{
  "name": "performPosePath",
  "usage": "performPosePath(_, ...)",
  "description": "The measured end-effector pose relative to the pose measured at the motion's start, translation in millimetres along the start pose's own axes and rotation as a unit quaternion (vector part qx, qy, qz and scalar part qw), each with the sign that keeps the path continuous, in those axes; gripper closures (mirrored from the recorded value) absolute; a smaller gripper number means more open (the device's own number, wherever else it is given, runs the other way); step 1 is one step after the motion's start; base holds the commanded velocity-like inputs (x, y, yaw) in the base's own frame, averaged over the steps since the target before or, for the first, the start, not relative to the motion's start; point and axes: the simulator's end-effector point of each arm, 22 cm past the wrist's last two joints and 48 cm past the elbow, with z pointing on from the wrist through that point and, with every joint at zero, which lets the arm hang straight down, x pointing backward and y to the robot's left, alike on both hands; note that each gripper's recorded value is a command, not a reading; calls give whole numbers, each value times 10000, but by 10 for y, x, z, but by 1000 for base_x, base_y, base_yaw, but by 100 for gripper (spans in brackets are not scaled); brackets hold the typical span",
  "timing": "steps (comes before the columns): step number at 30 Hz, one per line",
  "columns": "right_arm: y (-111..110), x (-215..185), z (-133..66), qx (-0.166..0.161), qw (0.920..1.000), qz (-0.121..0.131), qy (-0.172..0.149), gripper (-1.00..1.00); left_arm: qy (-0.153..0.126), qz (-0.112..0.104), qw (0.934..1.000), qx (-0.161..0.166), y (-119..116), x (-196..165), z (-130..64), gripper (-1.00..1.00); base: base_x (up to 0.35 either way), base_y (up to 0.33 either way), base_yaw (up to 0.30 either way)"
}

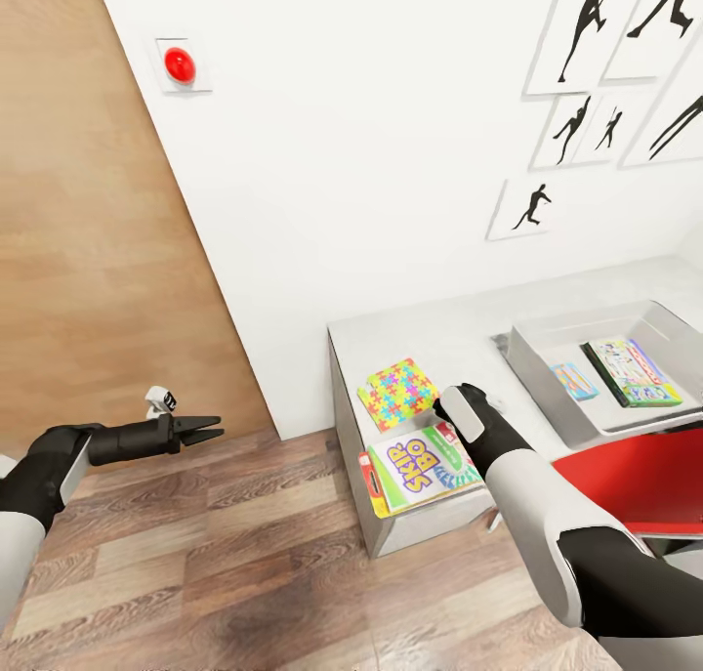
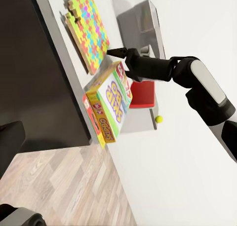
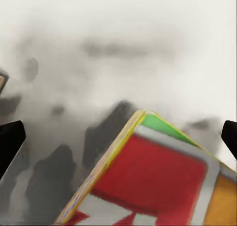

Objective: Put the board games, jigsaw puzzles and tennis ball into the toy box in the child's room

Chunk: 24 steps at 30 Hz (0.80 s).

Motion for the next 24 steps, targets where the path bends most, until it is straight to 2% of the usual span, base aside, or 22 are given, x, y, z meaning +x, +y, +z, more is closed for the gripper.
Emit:
performPosePath(9, 0, 1, -2, -3, 10000, 3, 2, -100, 0, 1, 10000, -1, -1, 1, -1, -100, -25, 1, 0)
performPosePath(24, 3, 3, -3, -5, 10000, 3, 3, -100, -2, 2, 10000, -2, -2, 0, -4, -100, -23, 67, 0)
